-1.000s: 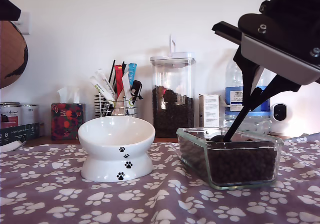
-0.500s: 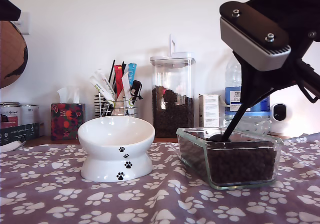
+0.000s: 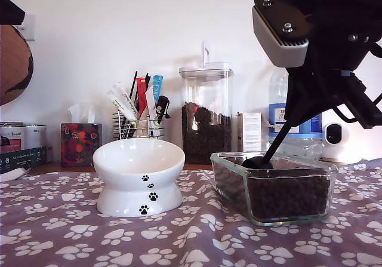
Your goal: Measure one spoon of cat food and pour it into the food bowl
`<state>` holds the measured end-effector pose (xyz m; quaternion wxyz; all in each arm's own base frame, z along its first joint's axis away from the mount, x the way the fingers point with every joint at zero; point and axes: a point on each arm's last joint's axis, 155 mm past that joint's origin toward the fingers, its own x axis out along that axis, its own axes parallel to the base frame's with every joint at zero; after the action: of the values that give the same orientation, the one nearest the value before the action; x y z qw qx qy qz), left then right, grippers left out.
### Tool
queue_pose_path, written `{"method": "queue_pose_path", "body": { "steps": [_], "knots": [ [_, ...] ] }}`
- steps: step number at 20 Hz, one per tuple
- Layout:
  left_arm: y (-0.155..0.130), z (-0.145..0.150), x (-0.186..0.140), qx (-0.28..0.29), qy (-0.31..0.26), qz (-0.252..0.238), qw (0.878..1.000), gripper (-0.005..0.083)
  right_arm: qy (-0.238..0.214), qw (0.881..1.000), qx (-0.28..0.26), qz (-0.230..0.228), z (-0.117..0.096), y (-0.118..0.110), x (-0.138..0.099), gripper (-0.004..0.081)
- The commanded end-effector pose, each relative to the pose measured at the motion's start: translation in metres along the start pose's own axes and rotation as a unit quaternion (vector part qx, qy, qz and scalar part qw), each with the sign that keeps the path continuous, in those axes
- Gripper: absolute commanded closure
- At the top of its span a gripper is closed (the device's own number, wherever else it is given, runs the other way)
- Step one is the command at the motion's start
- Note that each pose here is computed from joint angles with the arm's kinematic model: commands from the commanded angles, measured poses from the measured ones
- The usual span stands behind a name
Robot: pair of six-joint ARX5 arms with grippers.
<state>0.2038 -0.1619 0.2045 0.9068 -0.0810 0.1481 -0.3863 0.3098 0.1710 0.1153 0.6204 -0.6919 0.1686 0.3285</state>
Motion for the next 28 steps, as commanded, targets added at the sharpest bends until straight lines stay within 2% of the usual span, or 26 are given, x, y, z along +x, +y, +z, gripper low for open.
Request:
{"method": "queue_pose_path", "body": {
  "steps": [1, 4, 7, 12, 20, 28],
  "knots": [
    [-0.001, 0.001, 0.000, 0.001, -0.004, -0.003, 1.000, 0.0793, -0.003, 1.000, 0.002, 0.011, 0.002, 0.008, 0.004, 0.0783],
    [-0.001, 0.001, 0.000, 0.001, -0.003, -0.003, 1.000, 0.0793, -0.019, 0.999, -0.012, 0.024, 0.012, 0.016, 0.002, 0.0783],
    [-0.001, 0.001, 0.000, 0.001, -0.003, -0.003, 1.000, 0.0793, -0.026, 0.995, -0.075, 0.052, 0.019, 0.034, -0.002, 0.0783],
    [-0.001, 0.001, 0.000, 0.001, -0.003, -0.003, 1.000, 0.0793, -0.025, 0.995, -0.081, 0.058, 0.022, 0.038, -0.004, 0.0783],
    [-0.001, 0.000, 0.000, 0.000, -0.001, -0.003, 1.000, 0.0793, -0.025, 0.999, 0.006, 0.041, 0.025, 0.023, -0.009, 0.0783],
    [-0.001, 0.000, 0.000, 0.000, -0.001, -0.003, 1.000, 0.0793, -0.025, 0.997, 0.062, 0.034, 0.027, 0.012, -0.012, 0.0783]
  ]
}}
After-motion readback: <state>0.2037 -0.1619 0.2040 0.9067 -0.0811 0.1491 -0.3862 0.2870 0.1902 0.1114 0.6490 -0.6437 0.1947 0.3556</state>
